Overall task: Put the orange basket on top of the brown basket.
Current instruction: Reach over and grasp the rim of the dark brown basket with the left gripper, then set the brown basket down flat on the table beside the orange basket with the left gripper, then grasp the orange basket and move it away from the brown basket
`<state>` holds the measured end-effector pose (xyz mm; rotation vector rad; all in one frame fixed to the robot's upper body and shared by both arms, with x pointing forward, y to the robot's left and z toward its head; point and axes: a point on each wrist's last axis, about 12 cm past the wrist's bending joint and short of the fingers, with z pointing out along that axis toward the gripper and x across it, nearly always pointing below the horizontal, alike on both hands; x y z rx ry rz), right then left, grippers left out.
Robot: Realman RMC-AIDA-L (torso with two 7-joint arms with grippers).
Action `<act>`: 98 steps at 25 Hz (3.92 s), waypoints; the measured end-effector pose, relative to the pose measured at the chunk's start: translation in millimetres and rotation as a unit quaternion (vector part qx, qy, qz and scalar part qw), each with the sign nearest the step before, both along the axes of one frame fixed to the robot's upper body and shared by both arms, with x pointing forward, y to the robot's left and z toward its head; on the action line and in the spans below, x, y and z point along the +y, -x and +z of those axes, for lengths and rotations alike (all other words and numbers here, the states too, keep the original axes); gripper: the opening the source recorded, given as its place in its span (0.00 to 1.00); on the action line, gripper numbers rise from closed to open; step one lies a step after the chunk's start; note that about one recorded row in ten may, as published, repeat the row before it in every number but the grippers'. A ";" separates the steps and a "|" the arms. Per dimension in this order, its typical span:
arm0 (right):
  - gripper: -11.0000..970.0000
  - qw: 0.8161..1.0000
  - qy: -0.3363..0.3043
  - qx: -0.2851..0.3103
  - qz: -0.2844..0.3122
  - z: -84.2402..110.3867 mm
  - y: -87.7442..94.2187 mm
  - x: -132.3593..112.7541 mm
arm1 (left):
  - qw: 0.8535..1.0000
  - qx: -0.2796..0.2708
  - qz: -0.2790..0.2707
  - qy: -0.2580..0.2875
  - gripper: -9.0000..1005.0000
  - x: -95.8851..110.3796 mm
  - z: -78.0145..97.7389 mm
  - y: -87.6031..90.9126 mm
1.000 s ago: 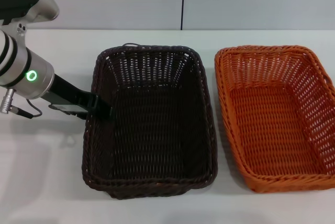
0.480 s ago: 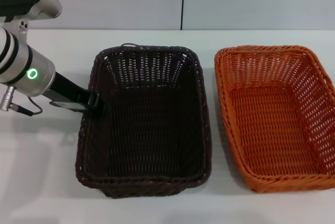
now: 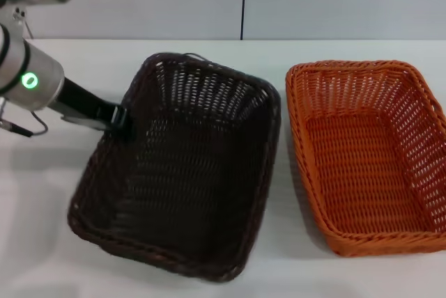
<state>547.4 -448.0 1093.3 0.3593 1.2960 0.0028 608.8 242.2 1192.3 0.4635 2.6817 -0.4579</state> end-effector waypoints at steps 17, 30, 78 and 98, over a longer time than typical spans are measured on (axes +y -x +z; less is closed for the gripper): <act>0.70 1.000 0.001 -0.002 0.000 2.1 -0.7 -2.6 | 0.976 -0.089 -0.196 0.001 0.21 25.6 84.8 -6.3; 0.70 1.000 -0.003 0.002 0.003 -3.5 3.0 1.9 | 0.898 -0.066 -0.432 -0.046 0.21 -101.0 9.4 -18.8; 0.69 0.725 0.244 0.470 0.441 99.6 -37.9 23.3 | 0.893 -0.319 -0.293 0.120 0.86 -115.2 31.7 -42.7; 0.69 0.482 0.351 0.535 0.599 65.0 -19.7 106.8 | 0.896 -0.325 -0.271 0.136 0.86 -109.3 32.9 -44.0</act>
